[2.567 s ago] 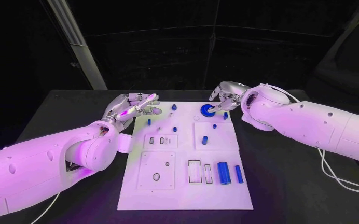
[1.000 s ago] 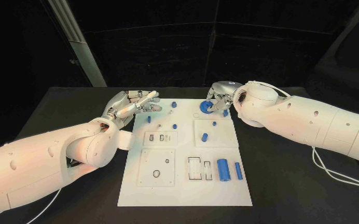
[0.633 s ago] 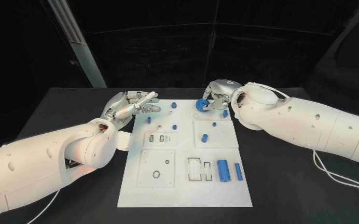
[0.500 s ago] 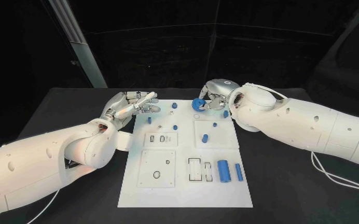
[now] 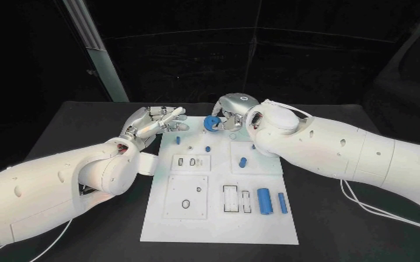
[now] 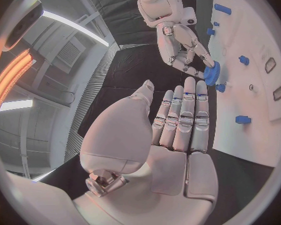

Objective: Assemble the parts on the task board

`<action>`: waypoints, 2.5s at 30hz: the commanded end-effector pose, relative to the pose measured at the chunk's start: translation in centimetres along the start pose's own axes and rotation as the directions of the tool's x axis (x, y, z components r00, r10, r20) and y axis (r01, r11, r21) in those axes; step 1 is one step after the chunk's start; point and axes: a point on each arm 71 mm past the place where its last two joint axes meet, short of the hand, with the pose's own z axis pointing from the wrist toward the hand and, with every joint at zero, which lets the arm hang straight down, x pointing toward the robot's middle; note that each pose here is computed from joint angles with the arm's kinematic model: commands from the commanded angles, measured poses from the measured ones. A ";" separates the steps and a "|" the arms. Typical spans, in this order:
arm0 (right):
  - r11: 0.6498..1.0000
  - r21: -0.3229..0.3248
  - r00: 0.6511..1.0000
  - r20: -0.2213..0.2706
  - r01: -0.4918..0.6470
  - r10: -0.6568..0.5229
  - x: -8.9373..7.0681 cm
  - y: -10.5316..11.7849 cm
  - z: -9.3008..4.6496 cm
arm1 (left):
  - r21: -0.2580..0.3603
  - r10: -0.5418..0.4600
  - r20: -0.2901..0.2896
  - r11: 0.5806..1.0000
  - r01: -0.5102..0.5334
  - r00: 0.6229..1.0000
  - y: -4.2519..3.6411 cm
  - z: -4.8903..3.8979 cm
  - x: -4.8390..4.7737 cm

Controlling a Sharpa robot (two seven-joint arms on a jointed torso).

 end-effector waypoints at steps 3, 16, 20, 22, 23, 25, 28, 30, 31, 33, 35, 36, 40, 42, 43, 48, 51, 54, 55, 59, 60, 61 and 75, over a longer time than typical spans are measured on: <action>0.999 -0.004 0.999 -0.024 0.033 -0.033 0.6 0.4 0.5 | 0.013 -0.003 -0.011 1.000 0.003 1.000 -0.22 0.11 0.09; 0.999 -0.029 0.996 -0.079 0.042 -0.044 2.1 2.1 0.9 | 0.014 -0.004 -0.014 1.000 0.004 1.000 -0.24 0.24 0.21; 0.999 -0.016 0.996 -0.075 0.044 -0.045 2.2 2.1 1.1 | 0.014 -0.004 -0.015 1.000 0.004 1.000 -0.23 0.29 0.28; 0.999 -0.011 0.996 -0.075 0.046 -0.046 2.3 2.0 1.1 | 0.013 -0.004 -0.015 1.000 0.004 1.000 -0.22 0.31 0.29; 0.999 -0.009 0.996 -0.075 0.047 -0.047 2.3 2.0 1.2 | 0.013 -0.004 -0.015 1.000 0.004 1.000 -0.22 0.32 0.30; 0.999 -0.005 0.996 -0.076 0.048 -0.048 2.4 1.9 1.2 | 0.013 -0.004 -0.015 1.000 0.004 1.000 -0.22 0.33 0.30; 0.999 -0.002 0.996 -0.078 0.050 -0.050 2.4 1.9 1.3 | 0.013 -0.004 -0.015 1.000 0.004 1.000 -0.22 0.34 0.30; 0.999 -0.003 0.995 -0.084 0.051 -0.052 2.5 2.0 1.3 | 0.013 -0.004 -0.015 1.000 0.004 1.000 -0.23 0.35 0.29; 0.999 -0.005 0.995 -0.089 0.053 -0.053 2.5 2.0 1.4 | 0.013 -0.004 -0.015 1.000 0.004 1.000 -0.23 0.35 0.29; 0.998 -0.007 0.994 -0.098 0.055 -0.056 2.6 2.1 1.4 | 0.013 -0.004 -0.016 1.000 0.004 1.000 -0.23 0.35 0.29; 0.998 -0.009 0.993 -0.104 0.057 -0.057 2.7 2.1 1.4 | 0.013 -0.004 -0.016 1.000 0.004 1.000 -0.24 0.36 0.29; 0.998 -0.010 0.993 -0.106 0.057 -0.058 2.7 2.1 1.4 | 0.012 -0.004 -0.016 1.000 0.004 1.000 -0.24 0.36 0.29; 0.998 -0.014 0.992 -0.108 0.057 -0.059 2.7 2.1 1.4 | 0.012 -0.004 -0.016 1.000 0.004 1.000 -0.26 0.36 0.28; 0.998 -0.016 0.993 -0.106 0.056 -0.057 2.7 2.1 1.4 | 0.011 -0.004 -0.016 1.000 0.004 1.000 -0.26 0.36 0.27; 0.998 -0.016 0.993 -0.104 0.054 -0.055 2.6 2.1 1.3 | 0.011 -0.004 -0.016 1.000 0.004 1.000 -0.26 0.35 0.26; 0.999 -0.019 0.994 -0.103 0.040 -0.042 2.6 2.0 1.3 | 0.011 -0.003 -0.015 1.000 0.003 1.000 -0.27 0.36 0.23; 0.999 -0.017 0.993 -0.109 0.032 -0.033 2.7 1.9 1.3 | 0.011 -0.003 -0.016 1.000 0.003 1.000 -0.28 0.37 0.23; 1.000 -0.011 0.993 -0.118 0.027 -0.028 2.7 1.8 1.3 | 0.011 -0.003 -0.016 1.000 0.003 1.000 -0.28 0.38 0.23; 1.000 -0.007 0.992 -0.122 0.023 -0.024 2.8 1.7 1.3 | 0.011 -0.003 -0.016 1.000 0.003 1.000 -0.28 0.38 0.24; 1.000 0.002 0.993 -0.118 0.014 -0.013 2.8 1.4 1.3 | 0.011 -0.003 -0.016 1.000 0.004 1.000 -0.28 0.39 0.26; 1.000 0.003 0.994 -0.108 0.008 -0.008 2.7 1.4 1.3 | 0.011 -0.003 -0.017 1.000 0.004 1.000 -0.28 0.39 0.26; 1.000 0.003 0.995 -0.097 0.002 -0.002 2.6 1.3 1.2 | 0.011 -0.004 -0.017 1.000 0.004 1.000 -0.28 0.40 0.26; 0.951 -0.058 0.949 0.069 -0.305 0.308 -0.2 -4.3 -3.6 | 0.010 -0.001 -0.010 1.000 0.001 1.000 -0.37 0.18 -0.22</action>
